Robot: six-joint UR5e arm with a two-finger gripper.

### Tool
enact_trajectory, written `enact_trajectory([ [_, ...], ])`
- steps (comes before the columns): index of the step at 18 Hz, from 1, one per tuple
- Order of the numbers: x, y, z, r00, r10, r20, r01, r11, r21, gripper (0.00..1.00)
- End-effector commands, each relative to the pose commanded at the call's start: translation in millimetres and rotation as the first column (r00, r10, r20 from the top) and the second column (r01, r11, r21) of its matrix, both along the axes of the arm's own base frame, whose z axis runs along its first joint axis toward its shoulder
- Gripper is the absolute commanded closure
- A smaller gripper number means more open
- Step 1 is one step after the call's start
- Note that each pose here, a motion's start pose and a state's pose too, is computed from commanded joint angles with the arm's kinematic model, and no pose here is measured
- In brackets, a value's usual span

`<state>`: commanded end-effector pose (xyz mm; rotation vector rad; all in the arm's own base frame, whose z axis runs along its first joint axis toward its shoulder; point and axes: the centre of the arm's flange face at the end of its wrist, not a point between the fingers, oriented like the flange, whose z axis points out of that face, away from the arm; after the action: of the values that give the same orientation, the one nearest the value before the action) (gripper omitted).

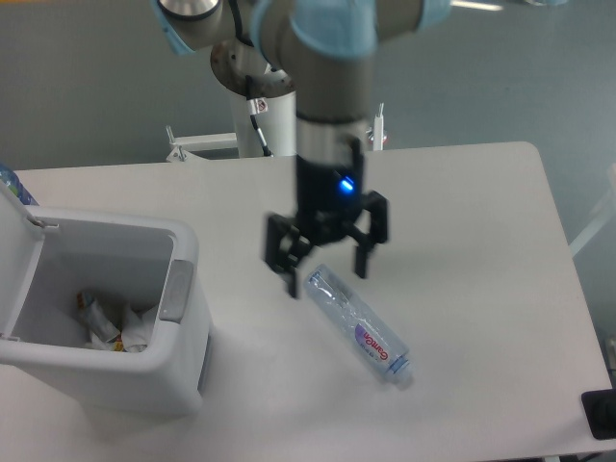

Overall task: Place the trash in the trash can
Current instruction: 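Move the gripper over the clear water bottle and lower it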

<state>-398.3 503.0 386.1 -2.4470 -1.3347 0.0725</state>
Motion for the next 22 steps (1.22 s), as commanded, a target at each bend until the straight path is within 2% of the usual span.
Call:
enact_trajectory([
  [2,-10.9,-0.6,-25.3,0.998,0.056,0.000,-0.056,0.996,-0.065,0.00],
  [7,-50.6,-12.4,-81.6,0.993,0.111,0.028,-0.105,0.982,-0.156,0.00],
  [12,-62.7,-4.6,-113.7,0.993,0.102,0.061,-0.090,0.981,-0.172,0.00],
  [17,-64.0,20.9,-153.8,0.993,0.076,0.092,-0.057,0.978,-0.199,0.00],
  [22,-58.2,27.7,-170.7,0.992,0.066,0.106,-0.041,0.975,-0.219,0.00],
])
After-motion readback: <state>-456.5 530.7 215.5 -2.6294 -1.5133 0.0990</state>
